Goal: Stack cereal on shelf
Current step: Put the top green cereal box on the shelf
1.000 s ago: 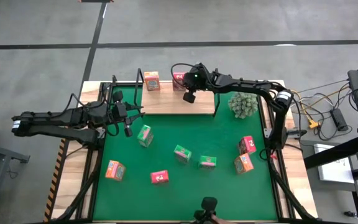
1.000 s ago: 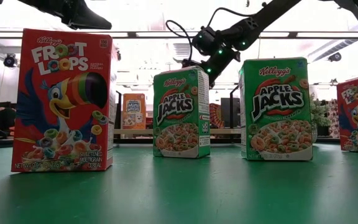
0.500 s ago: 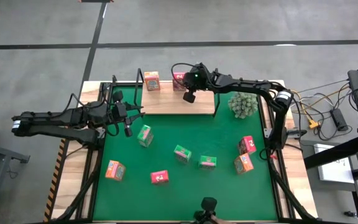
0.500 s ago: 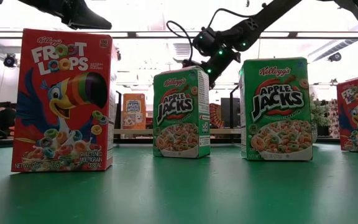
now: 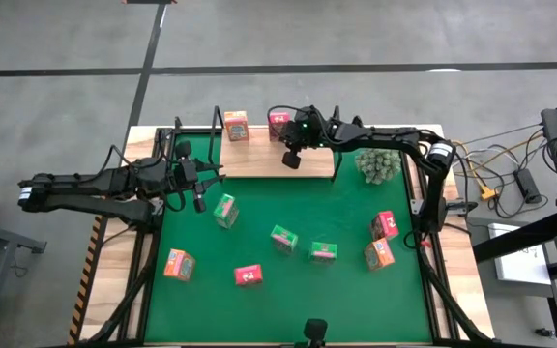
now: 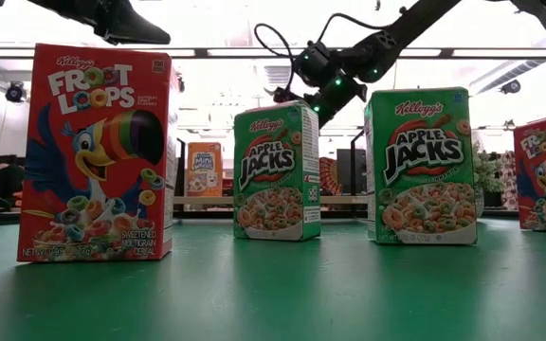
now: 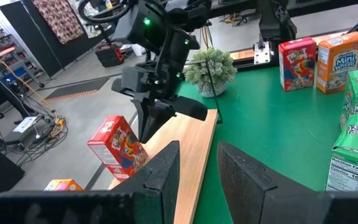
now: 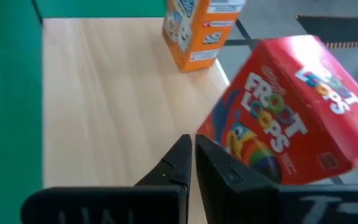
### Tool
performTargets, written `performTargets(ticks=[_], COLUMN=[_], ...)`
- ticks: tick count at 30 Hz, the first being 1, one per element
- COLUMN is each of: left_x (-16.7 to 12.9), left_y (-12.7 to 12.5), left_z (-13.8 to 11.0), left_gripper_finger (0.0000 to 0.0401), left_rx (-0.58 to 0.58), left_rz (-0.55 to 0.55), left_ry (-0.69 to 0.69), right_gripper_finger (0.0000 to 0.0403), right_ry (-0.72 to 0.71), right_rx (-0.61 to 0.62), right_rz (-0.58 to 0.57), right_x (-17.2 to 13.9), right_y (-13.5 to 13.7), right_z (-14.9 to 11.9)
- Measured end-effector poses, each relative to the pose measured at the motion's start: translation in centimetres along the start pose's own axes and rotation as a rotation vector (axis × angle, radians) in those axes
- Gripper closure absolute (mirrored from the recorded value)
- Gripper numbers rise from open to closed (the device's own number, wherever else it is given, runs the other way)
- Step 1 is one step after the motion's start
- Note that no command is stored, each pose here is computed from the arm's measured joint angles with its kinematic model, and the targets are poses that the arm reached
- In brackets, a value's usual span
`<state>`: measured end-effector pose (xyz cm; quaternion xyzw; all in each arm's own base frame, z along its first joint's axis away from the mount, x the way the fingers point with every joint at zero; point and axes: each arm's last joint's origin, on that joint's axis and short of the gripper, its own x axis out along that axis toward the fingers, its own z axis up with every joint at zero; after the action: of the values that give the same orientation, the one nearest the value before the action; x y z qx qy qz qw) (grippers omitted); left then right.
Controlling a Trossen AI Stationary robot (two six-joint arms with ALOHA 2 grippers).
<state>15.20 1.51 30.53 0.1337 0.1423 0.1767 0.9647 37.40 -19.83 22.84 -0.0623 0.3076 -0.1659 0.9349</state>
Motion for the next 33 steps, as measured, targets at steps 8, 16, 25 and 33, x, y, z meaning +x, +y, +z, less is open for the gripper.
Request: performTargets(ticks=[8, 16, 25, 33], left_x=[0.0, 0.1, 1.6, 3.1], left_y=[0.0, 0.0, -0.9, -2.3], left_z=[0.0, 0.0, -0.6, -1.7], left_gripper_finger=[0.0310, 0.0310, 0.0310, 0.0310], left_rx=[-0.001, -0.125, -0.417, -0.600], left_rz=[0.000, 0.000, -0.037, -0.212], left_ry=[-0.001, 0.004, 0.081, 0.278], right_gripper_finger=[0.0390, 0.0390, 0.0390, 0.0390], right_ry=[-0.020, -0.079, -0.258, -0.258], right_rx=[-0.033, -0.112, -0.116, -0.054], right_rz=[0.076, 0.172, 0.152, 0.156], right_x=[-4.7, -10.9, -13.4, -14.2], right_y=[3.2, 8.0, 10.9, 10.9], right_z=[3.0, 3.7, -0.5, -2.8])
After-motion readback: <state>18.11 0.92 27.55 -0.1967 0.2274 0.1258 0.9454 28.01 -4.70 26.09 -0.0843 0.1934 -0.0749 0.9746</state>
